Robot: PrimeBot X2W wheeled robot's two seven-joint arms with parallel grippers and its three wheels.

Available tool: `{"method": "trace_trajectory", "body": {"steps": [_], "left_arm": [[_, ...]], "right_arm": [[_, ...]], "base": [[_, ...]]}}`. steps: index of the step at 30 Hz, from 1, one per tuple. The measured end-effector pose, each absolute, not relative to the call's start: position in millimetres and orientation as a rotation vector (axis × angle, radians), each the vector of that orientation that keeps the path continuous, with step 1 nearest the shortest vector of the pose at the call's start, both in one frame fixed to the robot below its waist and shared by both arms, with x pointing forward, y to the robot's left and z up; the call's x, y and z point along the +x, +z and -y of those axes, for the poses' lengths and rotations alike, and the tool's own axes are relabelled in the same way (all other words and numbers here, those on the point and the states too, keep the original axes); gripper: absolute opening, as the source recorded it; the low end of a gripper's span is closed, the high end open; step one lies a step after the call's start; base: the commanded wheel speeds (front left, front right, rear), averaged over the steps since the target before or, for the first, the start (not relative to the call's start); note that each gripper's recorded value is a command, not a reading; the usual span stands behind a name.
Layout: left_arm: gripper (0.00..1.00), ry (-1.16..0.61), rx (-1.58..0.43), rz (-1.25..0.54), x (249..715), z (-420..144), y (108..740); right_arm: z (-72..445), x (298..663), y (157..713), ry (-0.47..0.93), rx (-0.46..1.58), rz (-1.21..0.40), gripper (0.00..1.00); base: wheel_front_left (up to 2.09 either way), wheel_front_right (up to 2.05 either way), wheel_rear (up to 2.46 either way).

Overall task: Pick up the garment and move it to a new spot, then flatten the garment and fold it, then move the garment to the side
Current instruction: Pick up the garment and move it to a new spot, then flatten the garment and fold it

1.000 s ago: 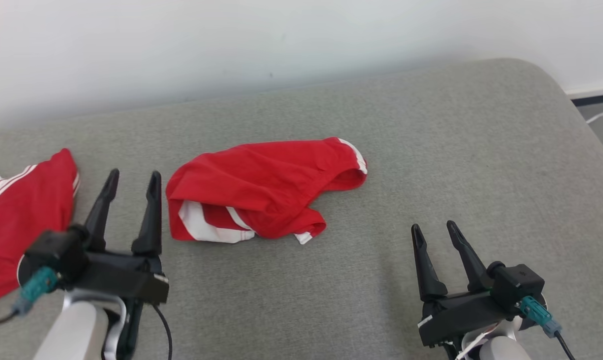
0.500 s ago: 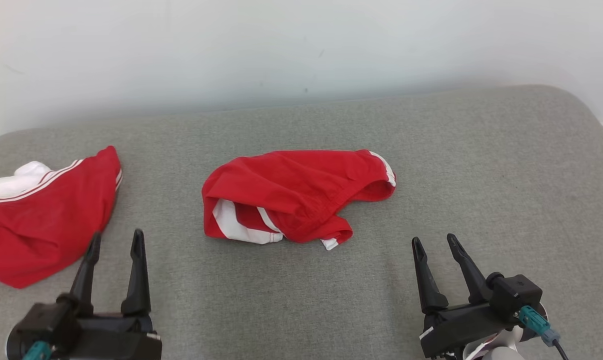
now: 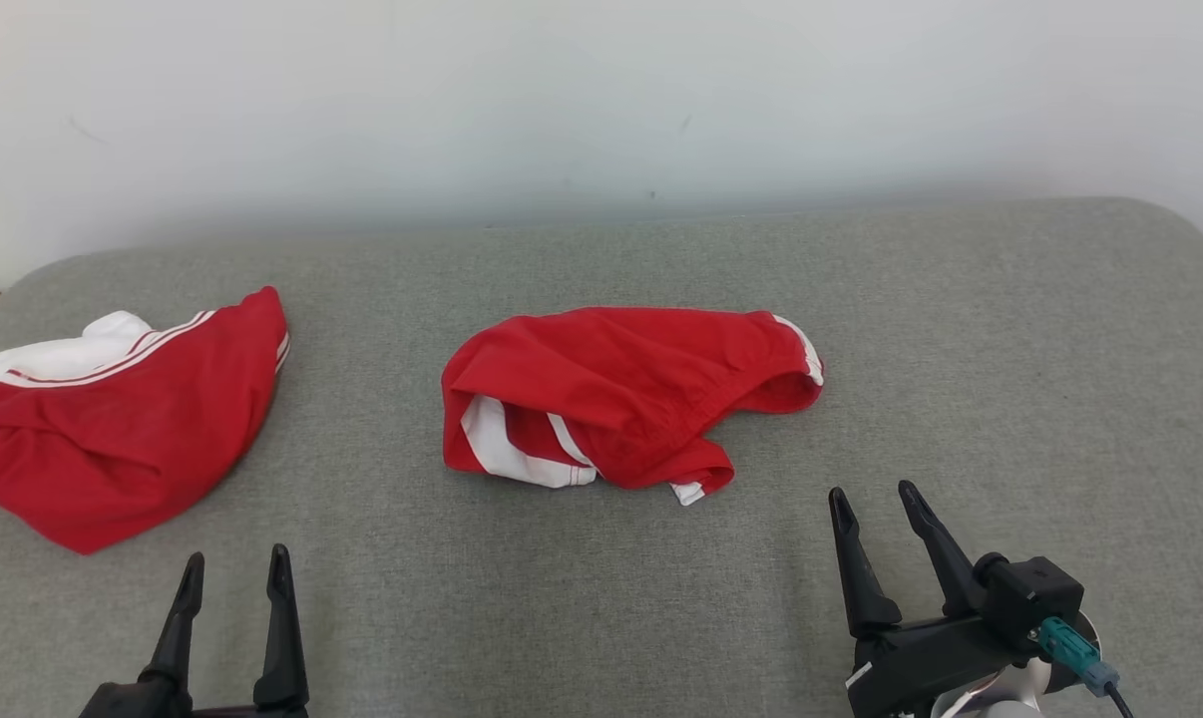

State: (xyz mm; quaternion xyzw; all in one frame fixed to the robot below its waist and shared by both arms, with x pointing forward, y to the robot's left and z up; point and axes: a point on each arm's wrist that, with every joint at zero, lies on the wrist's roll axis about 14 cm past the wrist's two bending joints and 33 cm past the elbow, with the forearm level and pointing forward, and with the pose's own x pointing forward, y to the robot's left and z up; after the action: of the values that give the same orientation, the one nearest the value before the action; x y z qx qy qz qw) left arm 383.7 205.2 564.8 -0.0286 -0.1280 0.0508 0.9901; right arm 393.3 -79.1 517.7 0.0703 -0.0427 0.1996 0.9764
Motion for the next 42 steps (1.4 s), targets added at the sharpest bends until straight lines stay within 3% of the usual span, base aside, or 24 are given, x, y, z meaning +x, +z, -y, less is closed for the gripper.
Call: {"method": "trace_trajectory", "body": {"steps": [14, 21, 28, 42], "left_arm": [[1.0, 0.116, -0.029, 0.257, 374.9, -209.3, 564.6], [1.0, 0.109, -0.032, 0.263, 370.0, -208.3, 566.4], [1.0, 0.121, -0.041, 0.262, 362.0, -214.1, 566.3], [1.0, 0.152, -0.041, 0.259, 350.8, -227.1, 566.5]], "right_arm": [[63.8, 390.9, 509.0, 0.451, 0.132, 0.054, 1.0], [37.5, 391.8, 505.1, 0.545, 0.087, 0.02, 1.0], [5.3, 409.3, 499.4, 0.65, -0.014, -0.032, 1.0], [-23.1, 450.9, 471.0, 0.703, -0.129, -0.161, 1.0]], "base": [[0.0, 0.0, 0.0], [0.0, 0.0, 0.0], [0.0, 0.0, 0.0], [0.0, 0.0, 0.0]]}}
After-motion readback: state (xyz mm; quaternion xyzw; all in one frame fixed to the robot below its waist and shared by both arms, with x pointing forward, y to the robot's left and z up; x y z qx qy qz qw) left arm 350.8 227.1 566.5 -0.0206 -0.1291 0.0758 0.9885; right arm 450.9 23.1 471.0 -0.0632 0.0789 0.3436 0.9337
